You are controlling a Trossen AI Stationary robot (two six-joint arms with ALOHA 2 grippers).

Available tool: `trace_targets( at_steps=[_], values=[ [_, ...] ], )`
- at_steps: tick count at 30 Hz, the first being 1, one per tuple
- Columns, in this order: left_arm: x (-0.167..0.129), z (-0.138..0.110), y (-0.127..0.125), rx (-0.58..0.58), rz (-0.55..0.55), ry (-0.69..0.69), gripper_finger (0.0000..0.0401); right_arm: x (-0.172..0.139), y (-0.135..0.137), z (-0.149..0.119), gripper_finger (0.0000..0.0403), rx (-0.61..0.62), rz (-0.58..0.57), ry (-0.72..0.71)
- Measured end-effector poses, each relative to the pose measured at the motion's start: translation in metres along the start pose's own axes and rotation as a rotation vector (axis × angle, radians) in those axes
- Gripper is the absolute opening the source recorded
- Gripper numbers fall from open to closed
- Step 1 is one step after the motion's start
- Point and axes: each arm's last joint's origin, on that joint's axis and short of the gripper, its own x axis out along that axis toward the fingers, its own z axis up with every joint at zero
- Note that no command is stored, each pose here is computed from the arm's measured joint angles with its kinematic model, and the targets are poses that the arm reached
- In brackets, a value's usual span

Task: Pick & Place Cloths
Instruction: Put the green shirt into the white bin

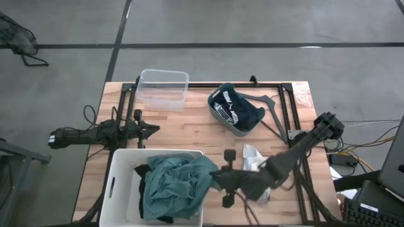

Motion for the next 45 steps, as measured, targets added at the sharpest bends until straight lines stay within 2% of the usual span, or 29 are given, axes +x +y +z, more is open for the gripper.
trace_targets(
  at_steps=[4,8,18,23,31,34,37,45],
  values=[
    [0.0,0.0,0.0,0.0,0.0,0.001,0.0035,-0.001,-0.027,0.035,0.0009,0.016,0.073,-0.076],
    [0.0,0.0,0.0,0.0,0.0,0.0,0.0035,0.015,-0.047,0.058,0.0009,0.037,0.14,-0.122],
    [0.0,0.0,0.0,0.0,0.0,0.001,0.0035,0.079,-0.053,0.09,0.0009,0.022,0.33,-0.206],
    [0.0,0.0,0.0,0.0,0.0,0.001,0.0035,0.115,-0.044,0.088,0.0009,0.016,0.397,-0.187],
    [0.0,0.0,0.0,0.0,0.0,0.001,0.0035,0.167,-0.022,0.051,0.0015,0.046,0.431,0.0],
    [0.0,0.0,0.0,0.0,0.0,0.001,0.0035,0.181,-0.014,0.035,0.0038,0.04,0.435,0.061],
    [0.0,0.0,0.0,0.0,0.0,0.001,0.0035,0.183,-0.013,0.032,0.0071,0.095,0.442,0.092],
    [0.0,0.0,0.0,0.0,0.0,0.001,0.0035,0.178,-0.017,0.026,0.0196,0.128,0.445,0.203]
  ],
)
